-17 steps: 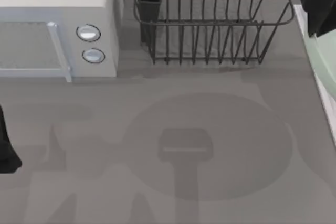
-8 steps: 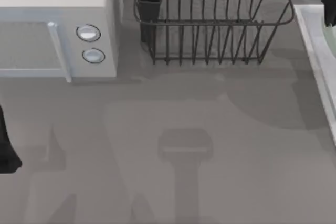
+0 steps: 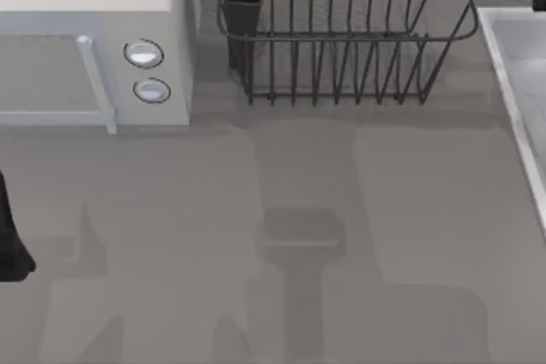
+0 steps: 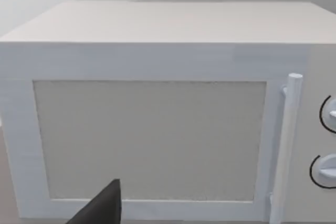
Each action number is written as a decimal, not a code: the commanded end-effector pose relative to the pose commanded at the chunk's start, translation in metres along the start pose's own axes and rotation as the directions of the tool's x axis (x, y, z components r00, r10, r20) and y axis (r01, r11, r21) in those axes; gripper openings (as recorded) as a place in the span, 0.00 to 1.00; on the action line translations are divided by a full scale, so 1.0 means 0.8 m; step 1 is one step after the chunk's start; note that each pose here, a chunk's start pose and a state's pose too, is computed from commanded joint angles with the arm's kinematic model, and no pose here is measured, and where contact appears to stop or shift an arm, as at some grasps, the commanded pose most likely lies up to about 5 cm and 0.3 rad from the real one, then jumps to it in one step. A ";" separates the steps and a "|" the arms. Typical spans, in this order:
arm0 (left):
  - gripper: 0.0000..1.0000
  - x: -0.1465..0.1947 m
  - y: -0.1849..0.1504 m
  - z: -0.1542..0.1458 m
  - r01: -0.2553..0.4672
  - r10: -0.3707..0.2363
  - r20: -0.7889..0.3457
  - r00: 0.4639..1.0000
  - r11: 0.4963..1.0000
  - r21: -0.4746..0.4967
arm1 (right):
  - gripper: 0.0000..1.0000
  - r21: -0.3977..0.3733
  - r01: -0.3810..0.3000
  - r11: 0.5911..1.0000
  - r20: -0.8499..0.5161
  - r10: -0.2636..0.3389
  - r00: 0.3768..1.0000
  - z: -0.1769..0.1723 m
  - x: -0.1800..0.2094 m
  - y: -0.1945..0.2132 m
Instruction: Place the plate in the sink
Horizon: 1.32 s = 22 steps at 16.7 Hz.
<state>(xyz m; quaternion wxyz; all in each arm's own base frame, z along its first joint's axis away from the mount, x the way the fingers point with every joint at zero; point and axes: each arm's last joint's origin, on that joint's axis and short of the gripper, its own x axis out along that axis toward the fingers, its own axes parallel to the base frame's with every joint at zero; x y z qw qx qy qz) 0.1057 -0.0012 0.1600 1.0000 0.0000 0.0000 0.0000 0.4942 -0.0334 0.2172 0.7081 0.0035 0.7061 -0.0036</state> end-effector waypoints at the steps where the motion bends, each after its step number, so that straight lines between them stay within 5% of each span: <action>1: 1.00 0.000 0.000 0.000 0.000 0.000 0.000 1.000 1.000 0.000 | 0.00 0.000 0.000 1.000 0.000 0.000 1.000 0.000 0.000 0.000; 3: 1.00 0.000 0.000 0.000 0.000 0.000 0.000 1.000 1.000 0.000 | 0.00 0.000 0.000 1.000 0.000 0.000 1.000 0.000 0.000 0.000; 16: 1.00 0.000 0.000 0.000 0.000 0.000 0.000 1.000 1.000 0.000 | 0.98 0.000 0.000 1.000 0.000 0.000 1.000 0.000 0.000 0.000; 22: 1.00 0.000 0.000 0.000 0.000 0.000 0.000 1.000 1.000 0.000 | 1.00 0.000 0.000 1.000 0.000 0.000 1.000 0.000 0.000 0.000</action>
